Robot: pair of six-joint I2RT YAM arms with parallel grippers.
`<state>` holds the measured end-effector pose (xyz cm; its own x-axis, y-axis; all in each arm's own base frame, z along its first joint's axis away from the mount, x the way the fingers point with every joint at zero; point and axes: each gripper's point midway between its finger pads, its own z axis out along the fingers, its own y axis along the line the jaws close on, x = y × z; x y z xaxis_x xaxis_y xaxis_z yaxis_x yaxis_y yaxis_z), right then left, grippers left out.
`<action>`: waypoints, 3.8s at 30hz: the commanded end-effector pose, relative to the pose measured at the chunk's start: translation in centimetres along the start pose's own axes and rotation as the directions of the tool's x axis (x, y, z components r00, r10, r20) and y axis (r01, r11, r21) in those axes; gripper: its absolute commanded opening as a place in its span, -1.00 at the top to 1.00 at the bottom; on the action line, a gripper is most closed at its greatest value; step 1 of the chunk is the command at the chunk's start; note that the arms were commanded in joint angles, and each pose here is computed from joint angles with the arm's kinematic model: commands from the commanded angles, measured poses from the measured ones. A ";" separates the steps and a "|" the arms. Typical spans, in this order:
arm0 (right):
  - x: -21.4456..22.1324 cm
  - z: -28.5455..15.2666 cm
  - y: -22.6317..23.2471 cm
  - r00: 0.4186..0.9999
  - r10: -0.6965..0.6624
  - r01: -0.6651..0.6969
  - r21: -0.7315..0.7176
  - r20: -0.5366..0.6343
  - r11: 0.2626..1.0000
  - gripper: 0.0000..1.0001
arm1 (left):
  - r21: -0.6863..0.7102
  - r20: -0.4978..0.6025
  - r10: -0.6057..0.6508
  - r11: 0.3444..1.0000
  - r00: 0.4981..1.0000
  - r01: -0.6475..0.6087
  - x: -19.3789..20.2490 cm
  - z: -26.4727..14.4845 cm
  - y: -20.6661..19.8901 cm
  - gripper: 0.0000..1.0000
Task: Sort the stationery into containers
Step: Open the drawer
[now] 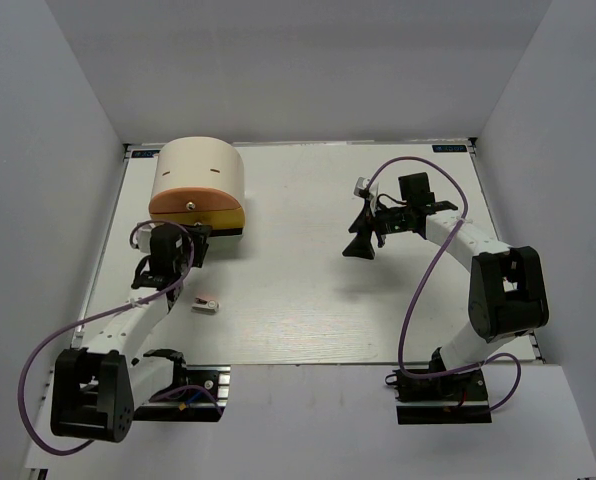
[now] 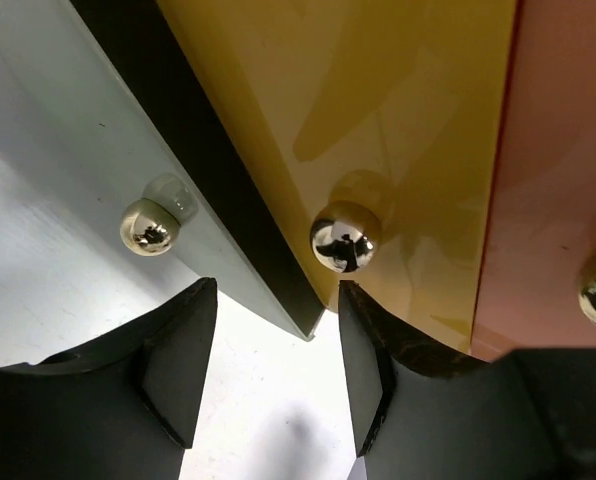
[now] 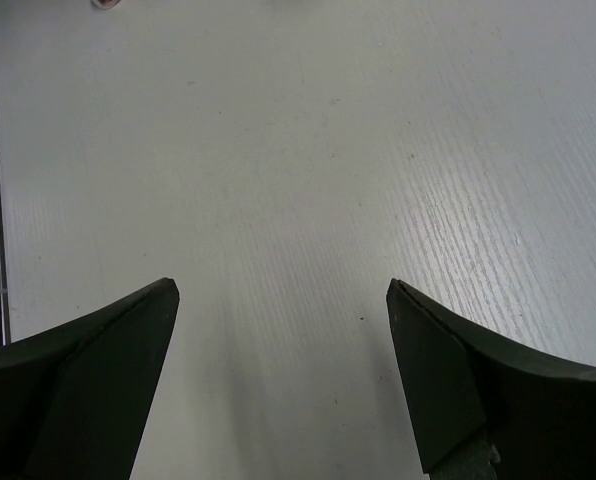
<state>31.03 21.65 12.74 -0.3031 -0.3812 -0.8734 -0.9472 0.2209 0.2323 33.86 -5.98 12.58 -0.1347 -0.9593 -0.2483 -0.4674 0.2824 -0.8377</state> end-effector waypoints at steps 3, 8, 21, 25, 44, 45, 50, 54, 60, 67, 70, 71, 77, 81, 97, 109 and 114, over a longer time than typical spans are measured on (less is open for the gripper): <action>-0.9 -0.4 0.4 0.999 -0.035 0.035 -0.005 0.016 0.999 -0.81 | -0.048 -0.001 0.010 0.999 1.000 -0.010 -0.3 0.3 -0.1 -0.24; -1.0 -0.3 0.3 0.999 -0.038 0.038 -0.005 0.016 0.999 -0.81 | -0.121 -0.044 0.045 0.991 0.998 -0.050 0.4 0.7 1.3 -0.21; -1.0 -0.4 0.3 0.999 -0.041 0.041 0.001 0.013 0.999 -0.81 | -0.169 -0.080 0.112 0.978 0.990 -0.124 0.7 1.3 1.8 0.47; -0.8 -0.3 0.2 0.999 -0.035 0.035 -0.002 0.012 0.999 -0.81 | -0.191 -0.097 0.148 0.968 0.984 -0.164 0.5 0.9 1.7 0.74; -0.5 -0.3 0.5 0.999 -0.034 0.034 -0.005 0.013 0.999 -0.81 | -0.166 -0.094 0.134 0.975 0.986 -0.149 0.7 -1.3 2.5 0.04; -0.4 -0.2 0.4 1.000 -0.026 0.026 -0.005 0.011 1.000 -0.81 | -0.186 -0.099 0.121 0.973 0.988 -0.138 1.0 -1.4 3.7 0.04; -0.6 -0.2 0.5 0.999 -0.029 0.029 -0.007 0.015 1.000 -0.81 | -0.127 -0.091 0.029 0.991 0.995 -0.041 1.9 -2.0 5.2 0.18; -0.3 -0.3 0.5 1.000 -0.030 0.030 -0.003 0.007 1.000 -0.81 | -0.081 -0.082 -0.051 0.996 0.995 0.044 2.2 -2.2 6.5 0.29; 0.0 -0.3 0.6 1.000 -0.029 0.029 -0.003 0.004 1.000 -0.81 | -0.054 -0.027 -0.052 0.997 0.998 0.051 0.7 -1.9 5.9 0.24; 0.2 -0.3 0.4 1.000 -0.023 0.023 0.001 0.000 1.000 -0.81 | -0.001 -0.040 0.121 0.993 0.992 -0.121 -0.6 -2.1 0.5 -0.02; 0.2 0.0 0.4 1.000 -0.024 0.024 -0.006 -0.001 1.000 -0.81 | -0.045 -0.047 0.132 0.990 0.990 -0.134 -0.8 -2.4 0.5 -0.08; 0.3 -0.1 0.4 1.000 -0.021 0.021 -0.006 0.001 1.000 -0.81 | -0.046 -0.029 0.133 0.990 0.991 -0.134 -1.2 -2.6 0.5 -0.10; 0.3 0.0 0.4 1.000 -0.021 0.021 -0.007 -0.002 1.000 -0.81 | -0.078 -0.015 0.086 0.993 0.996 -0.087 -1.3 -2.9 1.2 -0.22; 0.3 -0.1 0.3 1.000 -0.020 0.020 -0.004 -0.002 1.000 -0.81 | -0.116 -0.028 0.078 0.990 0.997 -0.081 -1.1 -2.4 1.9 -0.22; 0.8 -0.1 0.2 1.000 -0.018 0.018 0.003 -0.013 1.000 -0.81 | -0.153 -0.028 0.044 0.987 0.999 -0.047 -1.4 0.0 1.2 -0.35; 1.4 0.0 0.4 1.000 -0.009 0.009 -0.007 -0.019 1.000 -0.81 | -0.164 -0.016 0.013 0.986 1.000 -0.016 -1.5 1.1 1.4 -0.35; 1.4 0.0 0.4 1.000 -0.010 0.010 -0.005 -0.019 1.000 -0.81 | -0.220 -0.033 0.014 0.975 0.999 -0.021 -1.2 1.4 2.4 -0.35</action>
<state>30.30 21.30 11.47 -0.3134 -0.3994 -0.8616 -0.9449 0.2209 0.2414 33.22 -4.69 9.01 -0.1971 -0.9520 -0.2341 -0.6502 0.3057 -0.6955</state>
